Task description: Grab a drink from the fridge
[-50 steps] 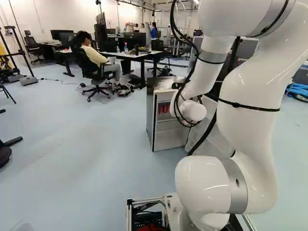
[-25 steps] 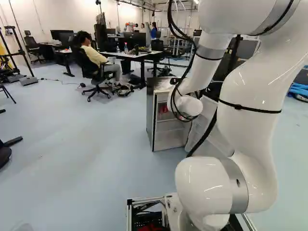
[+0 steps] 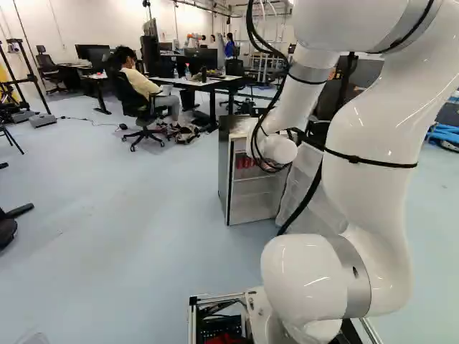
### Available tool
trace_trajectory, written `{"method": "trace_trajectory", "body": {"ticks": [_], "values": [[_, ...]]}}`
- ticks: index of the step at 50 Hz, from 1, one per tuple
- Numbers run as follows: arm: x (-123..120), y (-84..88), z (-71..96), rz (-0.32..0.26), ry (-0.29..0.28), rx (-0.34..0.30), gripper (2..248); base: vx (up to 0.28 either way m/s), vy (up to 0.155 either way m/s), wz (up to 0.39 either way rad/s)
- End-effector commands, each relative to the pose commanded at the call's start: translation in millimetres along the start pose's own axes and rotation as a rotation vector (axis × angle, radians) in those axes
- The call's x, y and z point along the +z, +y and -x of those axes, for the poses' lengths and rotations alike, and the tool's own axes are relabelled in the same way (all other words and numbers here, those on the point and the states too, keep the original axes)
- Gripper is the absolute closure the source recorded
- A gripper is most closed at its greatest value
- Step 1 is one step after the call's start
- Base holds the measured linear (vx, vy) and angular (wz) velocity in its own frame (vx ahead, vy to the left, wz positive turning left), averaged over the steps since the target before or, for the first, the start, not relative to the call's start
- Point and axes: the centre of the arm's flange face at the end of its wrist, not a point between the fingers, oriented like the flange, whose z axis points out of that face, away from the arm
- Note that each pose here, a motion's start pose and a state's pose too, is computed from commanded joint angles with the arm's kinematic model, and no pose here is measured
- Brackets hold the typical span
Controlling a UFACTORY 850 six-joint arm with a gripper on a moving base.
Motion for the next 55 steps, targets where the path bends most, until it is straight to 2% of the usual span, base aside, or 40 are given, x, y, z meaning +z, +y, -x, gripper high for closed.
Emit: {"method": "trace_trajectory", "body": {"ticks": [15,28,55], "values": [[18.3,-1.6,-19.8,-0.004,0.042,-0.002,156,0.000,0.000,0.000],[41.3,0.1,-23.8,-0.001,0.053,-0.001,156,0.000,0.000,0.000],[95.2,15.5,-31.6,0.024,0.082,0.003,156,0.000,0.000,0.000]]}}
